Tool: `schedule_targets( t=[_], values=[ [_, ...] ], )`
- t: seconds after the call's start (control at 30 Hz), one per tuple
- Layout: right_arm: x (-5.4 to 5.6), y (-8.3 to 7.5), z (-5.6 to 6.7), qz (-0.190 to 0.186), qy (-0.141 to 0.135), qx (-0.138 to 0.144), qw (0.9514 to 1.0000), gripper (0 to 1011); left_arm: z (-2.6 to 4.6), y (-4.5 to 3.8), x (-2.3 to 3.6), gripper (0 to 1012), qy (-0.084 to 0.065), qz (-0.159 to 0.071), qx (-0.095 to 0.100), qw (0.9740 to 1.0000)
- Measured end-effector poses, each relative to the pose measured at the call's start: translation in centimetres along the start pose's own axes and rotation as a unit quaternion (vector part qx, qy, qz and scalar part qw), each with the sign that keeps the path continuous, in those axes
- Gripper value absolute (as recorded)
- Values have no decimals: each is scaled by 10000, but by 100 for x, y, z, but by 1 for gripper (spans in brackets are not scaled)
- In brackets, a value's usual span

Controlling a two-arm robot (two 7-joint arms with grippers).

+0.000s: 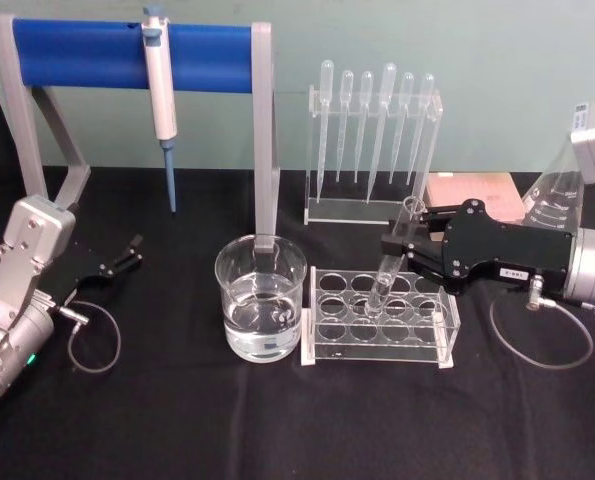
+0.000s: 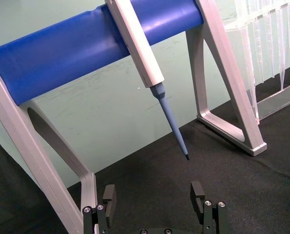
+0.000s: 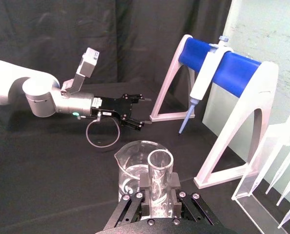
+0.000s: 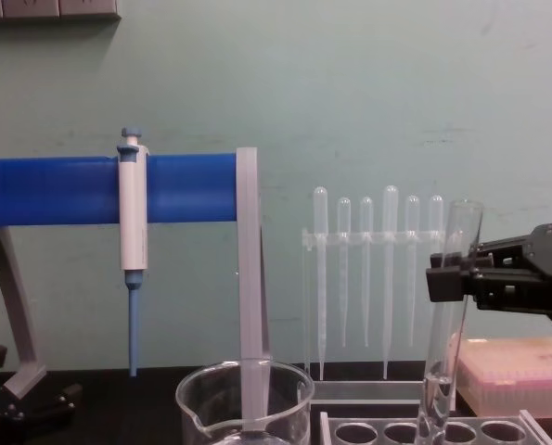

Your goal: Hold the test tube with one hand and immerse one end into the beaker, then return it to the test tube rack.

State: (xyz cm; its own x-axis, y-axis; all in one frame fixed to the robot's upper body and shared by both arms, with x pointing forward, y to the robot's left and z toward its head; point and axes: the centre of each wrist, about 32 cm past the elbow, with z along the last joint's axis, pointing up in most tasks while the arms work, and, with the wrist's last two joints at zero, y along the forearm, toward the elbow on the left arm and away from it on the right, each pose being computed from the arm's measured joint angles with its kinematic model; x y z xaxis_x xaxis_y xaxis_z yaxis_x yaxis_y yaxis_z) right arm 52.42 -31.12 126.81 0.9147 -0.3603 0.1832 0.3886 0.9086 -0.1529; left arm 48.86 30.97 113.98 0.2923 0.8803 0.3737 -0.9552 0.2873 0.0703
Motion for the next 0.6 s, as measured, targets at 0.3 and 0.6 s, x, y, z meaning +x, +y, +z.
schedule_targets(
  t=[0.3,0.6],
  values=[
    [13,42,-41,-26,5,50,10000,236,0,0,0,1000,0,0,0,10000],
    [3,72,-134,-63,25,2,10000,236,0,0,0,1000,0,0,0,10000]
  ],
)
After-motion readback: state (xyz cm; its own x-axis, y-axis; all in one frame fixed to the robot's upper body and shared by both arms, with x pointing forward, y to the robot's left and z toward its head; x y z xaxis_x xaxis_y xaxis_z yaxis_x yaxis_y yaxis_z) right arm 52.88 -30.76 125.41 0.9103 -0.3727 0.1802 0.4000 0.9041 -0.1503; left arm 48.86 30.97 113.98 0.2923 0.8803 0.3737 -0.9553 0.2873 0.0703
